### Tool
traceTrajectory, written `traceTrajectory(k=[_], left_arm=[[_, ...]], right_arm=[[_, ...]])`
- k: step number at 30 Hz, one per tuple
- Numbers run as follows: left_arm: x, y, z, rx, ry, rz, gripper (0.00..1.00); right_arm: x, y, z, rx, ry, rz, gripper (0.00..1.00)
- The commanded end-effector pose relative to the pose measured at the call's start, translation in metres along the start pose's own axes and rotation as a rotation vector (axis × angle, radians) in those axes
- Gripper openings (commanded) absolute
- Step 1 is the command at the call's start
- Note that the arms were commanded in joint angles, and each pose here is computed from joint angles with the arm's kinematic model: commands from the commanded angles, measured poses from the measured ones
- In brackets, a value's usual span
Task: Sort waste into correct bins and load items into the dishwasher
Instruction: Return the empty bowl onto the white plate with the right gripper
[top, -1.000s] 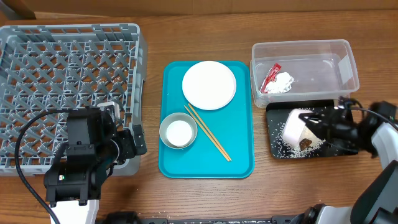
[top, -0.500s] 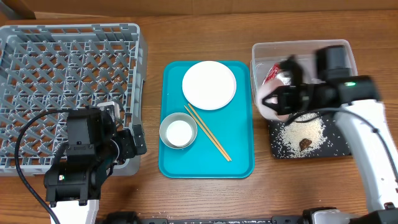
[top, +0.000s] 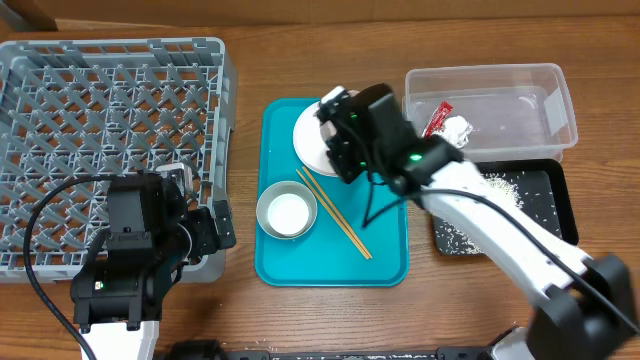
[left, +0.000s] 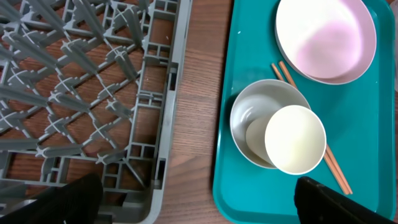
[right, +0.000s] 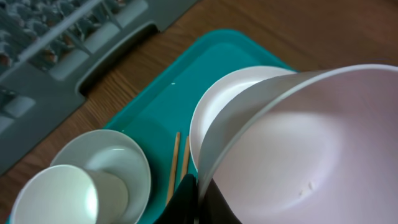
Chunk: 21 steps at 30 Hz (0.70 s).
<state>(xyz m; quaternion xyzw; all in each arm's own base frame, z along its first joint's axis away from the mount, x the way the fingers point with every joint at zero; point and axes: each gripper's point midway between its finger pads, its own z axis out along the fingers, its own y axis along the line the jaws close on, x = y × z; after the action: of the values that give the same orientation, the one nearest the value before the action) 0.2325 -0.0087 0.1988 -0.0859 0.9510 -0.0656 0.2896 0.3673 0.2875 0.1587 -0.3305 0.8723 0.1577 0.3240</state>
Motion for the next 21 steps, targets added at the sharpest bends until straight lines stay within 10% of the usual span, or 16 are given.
traceTrajectory(k=[1,7,21], left_arm=[[-0.006,-0.003,-0.006,0.009,-0.022,0.004,1.00],[-0.006,-0.003,-0.006,0.009,-0.022,0.004,1.00],[-0.006,-0.003,-0.005,0.008,-0.022,0.004,1.00]], right_arm=[[0.014,-0.004,0.035,0.010,0.054,0.004,0.04],[0.041,-0.004,0.068,-0.010,0.134,0.014,0.07],[-0.010,0.024,-0.014,-0.120,0.081,0.087,0.54]])
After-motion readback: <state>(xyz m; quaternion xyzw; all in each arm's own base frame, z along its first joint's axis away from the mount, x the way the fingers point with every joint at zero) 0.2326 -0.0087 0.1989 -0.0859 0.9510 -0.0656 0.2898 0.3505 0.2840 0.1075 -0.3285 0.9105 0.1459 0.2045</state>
